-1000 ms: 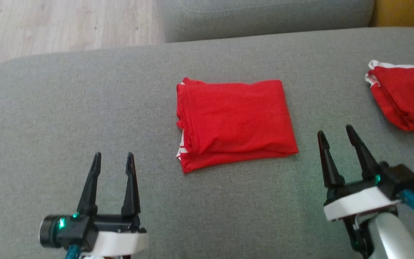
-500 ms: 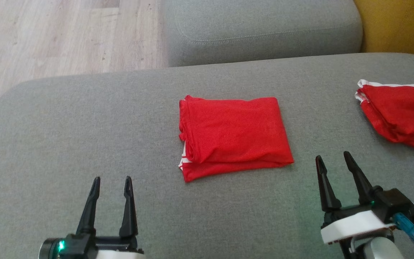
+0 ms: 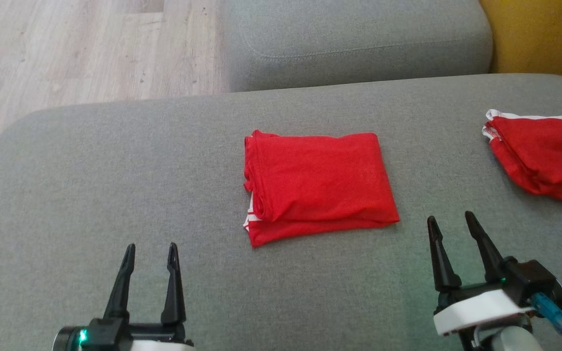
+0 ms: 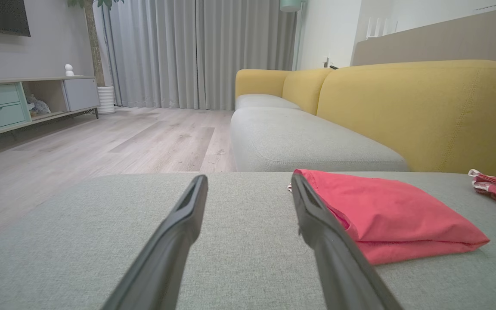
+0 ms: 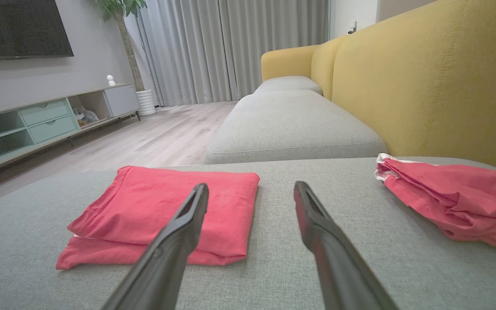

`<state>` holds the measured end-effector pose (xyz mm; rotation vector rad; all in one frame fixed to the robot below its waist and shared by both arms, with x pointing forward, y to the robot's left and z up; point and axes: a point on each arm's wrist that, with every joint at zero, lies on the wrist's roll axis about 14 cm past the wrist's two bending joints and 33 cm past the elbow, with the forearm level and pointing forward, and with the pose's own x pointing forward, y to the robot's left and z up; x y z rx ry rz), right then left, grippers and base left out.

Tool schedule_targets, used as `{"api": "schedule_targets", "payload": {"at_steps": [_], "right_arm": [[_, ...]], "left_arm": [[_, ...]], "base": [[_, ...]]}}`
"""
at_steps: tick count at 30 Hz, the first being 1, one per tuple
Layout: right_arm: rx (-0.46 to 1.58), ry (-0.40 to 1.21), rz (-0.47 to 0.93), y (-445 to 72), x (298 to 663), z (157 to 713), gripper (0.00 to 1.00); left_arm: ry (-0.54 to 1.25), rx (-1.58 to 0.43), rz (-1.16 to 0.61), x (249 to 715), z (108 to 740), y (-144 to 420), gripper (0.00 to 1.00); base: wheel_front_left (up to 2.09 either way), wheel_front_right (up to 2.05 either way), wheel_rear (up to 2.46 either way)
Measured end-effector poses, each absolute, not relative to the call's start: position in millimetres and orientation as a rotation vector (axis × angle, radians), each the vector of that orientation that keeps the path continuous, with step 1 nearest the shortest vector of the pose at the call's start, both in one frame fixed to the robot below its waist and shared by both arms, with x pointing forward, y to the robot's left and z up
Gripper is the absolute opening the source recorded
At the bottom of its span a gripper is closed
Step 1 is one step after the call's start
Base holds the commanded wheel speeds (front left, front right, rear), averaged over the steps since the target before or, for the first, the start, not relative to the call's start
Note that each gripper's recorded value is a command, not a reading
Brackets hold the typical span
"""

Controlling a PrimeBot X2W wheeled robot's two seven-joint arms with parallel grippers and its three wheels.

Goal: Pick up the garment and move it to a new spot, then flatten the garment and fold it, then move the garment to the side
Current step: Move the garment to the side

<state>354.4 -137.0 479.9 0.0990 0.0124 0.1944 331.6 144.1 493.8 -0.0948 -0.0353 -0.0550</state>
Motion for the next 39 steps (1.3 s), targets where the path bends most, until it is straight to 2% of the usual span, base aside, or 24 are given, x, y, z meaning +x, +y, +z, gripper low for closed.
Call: {"api": "schedule_targets", "payload": {"at_steps": [27,39], "right_arm": [[0.085,0.078,0.208,-131,357,459,1.00],[0.070,0.121,0.193,-135,408,441,1.00]], "left_arm": [[0.013,-0.094,-0.041,333,479,147,1.00],[0.054,-0.098,-0.049,362,465,144,1.00]], "base": [[0.00,0.00,0.00],[0.00,0.00,0.00]]}}
